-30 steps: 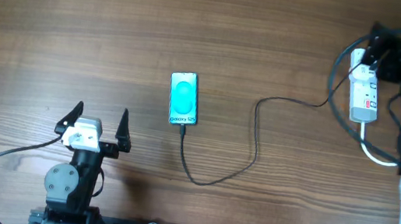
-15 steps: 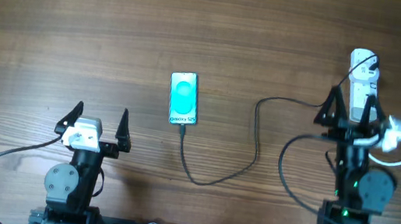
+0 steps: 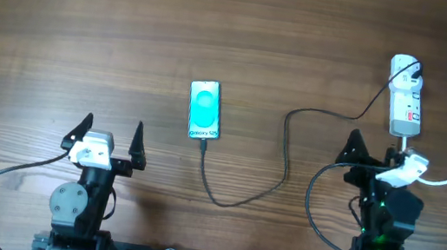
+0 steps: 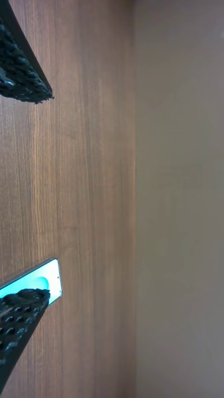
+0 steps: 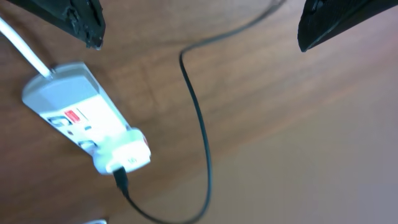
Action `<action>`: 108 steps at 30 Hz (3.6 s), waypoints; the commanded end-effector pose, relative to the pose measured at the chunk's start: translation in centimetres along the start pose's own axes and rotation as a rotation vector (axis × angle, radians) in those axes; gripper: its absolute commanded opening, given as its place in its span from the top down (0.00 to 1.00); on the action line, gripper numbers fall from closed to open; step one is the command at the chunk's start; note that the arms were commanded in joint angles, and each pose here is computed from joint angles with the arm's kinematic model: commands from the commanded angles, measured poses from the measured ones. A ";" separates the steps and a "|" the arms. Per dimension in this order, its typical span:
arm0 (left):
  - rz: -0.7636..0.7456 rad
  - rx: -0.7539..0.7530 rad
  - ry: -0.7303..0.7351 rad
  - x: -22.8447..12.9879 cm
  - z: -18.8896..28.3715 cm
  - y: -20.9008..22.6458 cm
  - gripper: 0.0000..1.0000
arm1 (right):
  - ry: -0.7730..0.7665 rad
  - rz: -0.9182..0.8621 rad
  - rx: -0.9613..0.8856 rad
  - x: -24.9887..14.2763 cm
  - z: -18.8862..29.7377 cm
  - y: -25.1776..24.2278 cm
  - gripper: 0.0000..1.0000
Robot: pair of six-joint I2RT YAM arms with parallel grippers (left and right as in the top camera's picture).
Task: Plug charger to phone and switch on socket
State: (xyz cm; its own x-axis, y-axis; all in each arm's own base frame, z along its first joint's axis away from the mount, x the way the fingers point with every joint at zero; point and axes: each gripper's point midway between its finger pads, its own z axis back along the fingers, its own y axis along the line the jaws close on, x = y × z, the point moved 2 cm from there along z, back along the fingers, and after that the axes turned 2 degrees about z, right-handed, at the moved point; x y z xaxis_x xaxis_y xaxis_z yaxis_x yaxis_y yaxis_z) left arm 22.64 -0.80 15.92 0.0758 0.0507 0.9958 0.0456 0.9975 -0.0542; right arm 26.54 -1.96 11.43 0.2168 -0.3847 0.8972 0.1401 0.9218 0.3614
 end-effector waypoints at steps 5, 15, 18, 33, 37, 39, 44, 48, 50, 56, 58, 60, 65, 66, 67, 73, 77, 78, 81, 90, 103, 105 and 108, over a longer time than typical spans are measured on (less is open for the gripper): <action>-0.019 -0.006 -0.001 -0.1 0.0 -0.1 0.00 | 0.018 0.152 0.083 -0.3 1.0 1.4 0.00; -0.019 -0.006 -0.001 -0.1 0.0 -0.1 0.00 | 0.037 0.336 0.195 -1.2 2.8 3.3 0.00; -0.019 -0.006 -0.001 -0.1 0.0 -0.1 0.00 | 0.034 0.361 0.193 -1.3 3.3 3.2 0.00; -0.019 -0.006 -0.001 -0.1 0.0 -0.1 0.00 | -0.222 0.403 0.286 3.1 5.8 6.0 0.00; -0.019 -0.006 -0.001 -0.1 0.0 -0.1 0.00 | -0.221 0.395 0.283 3.1 5.8 5.9 0.00; -0.019 -0.006 -0.001 -0.1 0.0 -0.1 0.00 | -0.223 0.391 0.284 3.2 5.8 5.9 0.00; -0.019 -0.006 -0.001 -0.1 0.0 -0.1 0.00 | -0.223 0.391 0.284 3.2 5.8 5.9 0.00; -0.019 -0.006 0.000 -0.1 0.0 -0.1 0.00 | -0.222 0.391 0.283 3.1 5.8 5.9 0.00; -0.019 -0.006 0.004 -0.2 0.0 -0.1 0.00 | -0.222 0.391 0.283 3.1 5.8 5.9 0.00; -0.019 -0.006 0.004 -0.2 0.0 -0.1 0.00 | -0.222 0.391 0.283 3.1 5.8 5.9 0.00; -0.019 -0.006 0.004 -0.2 0.0 -0.1 0.00 | -0.222 0.391 0.283 3.1 5.8 5.9 0.00; -0.019 -0.006 0.004 -0.2 0.0 -0.1 0.00 | -0.222 0.390 0.283 3.1 5.8 5.9 0.00; -0.019 -0.006 0.004 -0.2 0.0 -0.1 0.00 | -0.222 0.391 0.283 3.1 5.8 5.9 0.00; -0.019 -0.006 0.004 -0.2 0.0 -0.1 0.00 | -0.222 0.390 0.283 3.1 5.8 5.9 0.00; -0.019 -0.006 0.004 -0.2 0.0 -0.1 0.00 | -0.222 0.390 0.283 3.1 5.8 5.9 0.00; -0.019 -0.006 0.004 -0.2 0.0 -0.1 0.00 | -0.222 0.390 0.283 3.1 5.8 5.9 0.00; -0.019 -0.006 0.004 -0.2 0.0 -0.1 0.00 | -0.222 0.391 0.283 3.1 5.8 5.9 0.00; -0.019 -0.006 0.004 -0.2 0.0 -0.1 0.00 | -0.222 0.391 0.283 3.1 5.8 5.9 0.00; -0.019 -0.006 0.004 -0.2 0.0 -0.1 0.00 | -0.222 0.391 0.283 3.1 5.8 5.9 0.00; -0.019 -0.006 0.004 -0.2 0.0 -0.1 0.00 | -0.222 0.390 0.283 3.1 5.8 5.9 0.00; -0.019 -0.006 0.004 -0.2 0.0 -0.1 0.00 | -0.222 0.390 0.283 3.1 5.8 5.9 0.00; -0.019 -0.006 0.004 -0.2 0.0 -0.1 0.00 | -0.222 0.391 0.283 3.1 5.8 5.9 0.00; -0.019 -0.006 0.004 -0.2 0.0 -0.1 0.00 | -0.222 0.391 0.283 3.1 5.8 5.9 0.00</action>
State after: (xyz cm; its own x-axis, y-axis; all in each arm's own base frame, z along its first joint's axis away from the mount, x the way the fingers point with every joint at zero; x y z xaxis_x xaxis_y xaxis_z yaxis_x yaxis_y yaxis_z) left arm 22.64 -0.80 15.94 0.0750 0.0507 0.9959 0.0457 0.9975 -0.0542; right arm 22.55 2.26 17.50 0.0056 -0.0230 0.9997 -0.1662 0.9858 0.0236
